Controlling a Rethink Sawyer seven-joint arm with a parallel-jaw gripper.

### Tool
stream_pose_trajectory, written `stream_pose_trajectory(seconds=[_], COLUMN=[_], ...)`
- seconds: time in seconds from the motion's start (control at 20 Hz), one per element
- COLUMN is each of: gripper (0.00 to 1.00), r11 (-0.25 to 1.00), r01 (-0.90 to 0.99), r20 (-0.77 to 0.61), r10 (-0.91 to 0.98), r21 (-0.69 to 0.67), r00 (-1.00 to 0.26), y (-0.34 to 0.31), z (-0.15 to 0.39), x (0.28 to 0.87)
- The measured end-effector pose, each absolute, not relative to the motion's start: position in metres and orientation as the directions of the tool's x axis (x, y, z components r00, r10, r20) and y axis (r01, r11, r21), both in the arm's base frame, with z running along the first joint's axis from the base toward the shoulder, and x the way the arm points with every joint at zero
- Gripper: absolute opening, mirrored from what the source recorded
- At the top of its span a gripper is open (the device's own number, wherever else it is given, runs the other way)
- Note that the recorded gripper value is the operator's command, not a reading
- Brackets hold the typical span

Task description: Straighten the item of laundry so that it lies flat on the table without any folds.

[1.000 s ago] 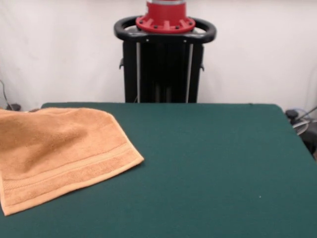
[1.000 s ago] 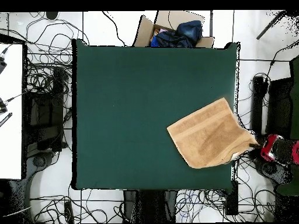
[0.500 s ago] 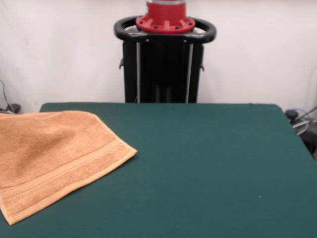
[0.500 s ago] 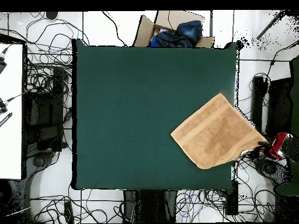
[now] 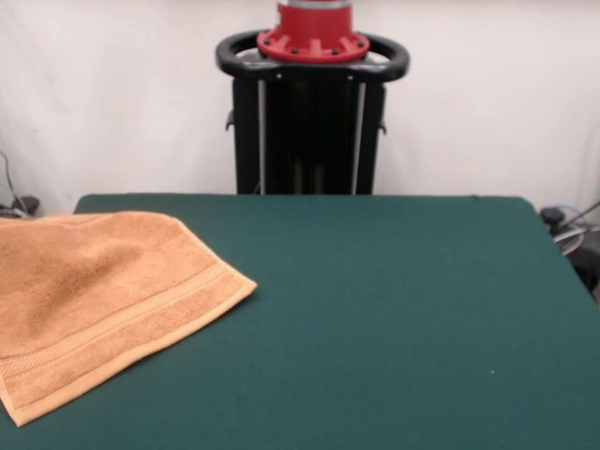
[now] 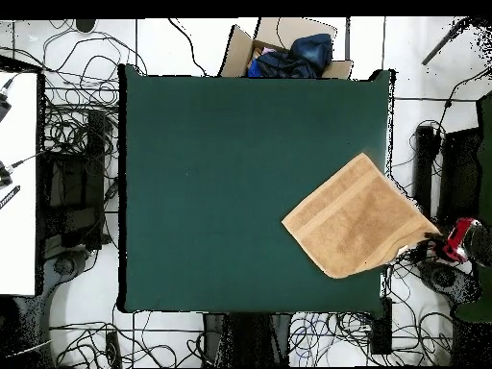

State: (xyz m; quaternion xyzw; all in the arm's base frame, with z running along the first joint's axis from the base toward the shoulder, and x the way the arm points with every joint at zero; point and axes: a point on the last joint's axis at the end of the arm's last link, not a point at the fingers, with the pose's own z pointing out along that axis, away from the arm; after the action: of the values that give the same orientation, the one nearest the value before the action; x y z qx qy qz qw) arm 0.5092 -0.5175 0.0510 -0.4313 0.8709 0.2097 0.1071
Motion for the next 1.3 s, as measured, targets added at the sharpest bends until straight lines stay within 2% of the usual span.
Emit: stream_pose_trajectory(seconds=[0.55,0.6,1.3], gripper=[0.00,1.00,1.00], r11=[0.533,0.533,0.530], r01=[-0.796,-0.796,-0.798], r20=[-0.382,-0.382,-0.380], r10=[-0.698,-0.699,-0.702], r21=[0.286,0.286,0.286], r00=[-0.605,-0.605,-0.602], y=[-0.5114,-0.5111,-0.5101], z=[0.0410,0.0409,0.0430], x=[0.5089,0.5088,0.5085])
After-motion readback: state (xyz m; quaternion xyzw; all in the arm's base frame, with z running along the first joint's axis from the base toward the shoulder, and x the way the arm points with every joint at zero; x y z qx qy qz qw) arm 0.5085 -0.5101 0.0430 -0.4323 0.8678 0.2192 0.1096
